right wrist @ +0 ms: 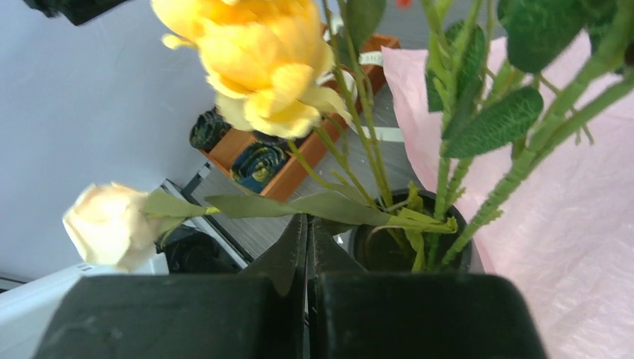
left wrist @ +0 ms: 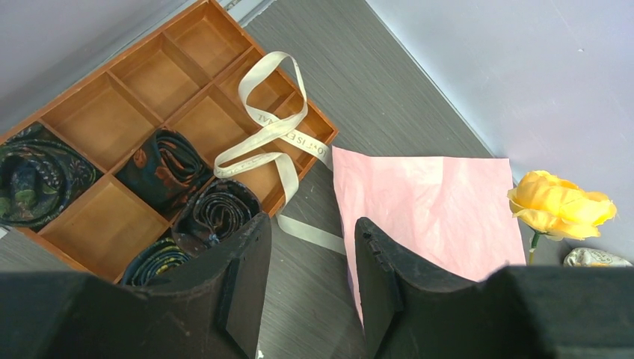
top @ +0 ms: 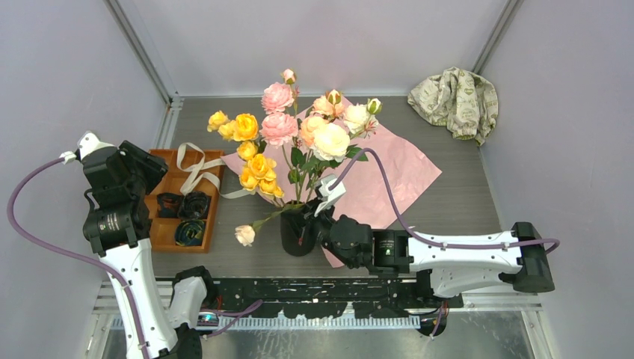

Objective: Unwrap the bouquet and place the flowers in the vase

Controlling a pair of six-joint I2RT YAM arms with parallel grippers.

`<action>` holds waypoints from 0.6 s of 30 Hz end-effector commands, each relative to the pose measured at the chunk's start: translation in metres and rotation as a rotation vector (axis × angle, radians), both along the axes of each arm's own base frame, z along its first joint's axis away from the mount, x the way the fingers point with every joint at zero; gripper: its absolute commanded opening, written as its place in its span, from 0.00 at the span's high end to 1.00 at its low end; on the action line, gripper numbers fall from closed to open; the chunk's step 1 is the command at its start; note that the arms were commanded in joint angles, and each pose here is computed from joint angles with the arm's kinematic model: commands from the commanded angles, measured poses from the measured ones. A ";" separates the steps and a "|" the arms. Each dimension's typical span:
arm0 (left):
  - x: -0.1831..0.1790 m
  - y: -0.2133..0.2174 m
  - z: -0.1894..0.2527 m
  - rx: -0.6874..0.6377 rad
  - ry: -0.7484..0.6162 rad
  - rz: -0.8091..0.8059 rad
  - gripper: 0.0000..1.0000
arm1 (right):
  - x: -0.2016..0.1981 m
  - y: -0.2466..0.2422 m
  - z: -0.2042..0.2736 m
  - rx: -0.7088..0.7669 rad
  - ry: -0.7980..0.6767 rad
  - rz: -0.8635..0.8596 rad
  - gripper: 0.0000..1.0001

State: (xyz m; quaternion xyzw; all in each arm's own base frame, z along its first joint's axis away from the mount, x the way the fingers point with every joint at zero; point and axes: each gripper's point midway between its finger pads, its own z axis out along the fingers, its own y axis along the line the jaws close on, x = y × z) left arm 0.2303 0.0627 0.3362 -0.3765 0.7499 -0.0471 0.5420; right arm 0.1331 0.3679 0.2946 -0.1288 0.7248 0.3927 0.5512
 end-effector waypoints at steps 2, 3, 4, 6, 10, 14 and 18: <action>-0.003 0.002 0.012 0.028 -0.036 0.007 0.54 | -0.001 -0.002 0.000 0.095 0.079 0.015 0.99; -0.003 0.002 0.012 0.025 -0.035 0.005 0.54 | -0.001 -0.003 -0.002 0.088 0.082 0.016 0.99; -0.003 0.001 0.012 0.024 -0.037 0.004 0.54 | -0.002 -0.003 -0.003 0.082 0.084 0.021 0.99; -0.002 0.001 0.011 0.021 -0.037 0.001 0.54 | -0.004 -0.003 -0.004 0.065 0.084 0.032 0.98; -0.003 0.000 0.013 0.022 -0.041 0.000 0.54 | -0.007 -0.007 0.002 0.058 0.081 0.051 0.77; -0.004 0.000 0.014 0.022 -0.043 0.001 0.54 | -0.010 -0.015 0.012 0.073 0.076 0.062 0.55; -0.004 0.000 0.014 0.019 -0.045 0.001 0.54 | -0.015 -0.027 0.022 0.091 0.068 0.072 0.48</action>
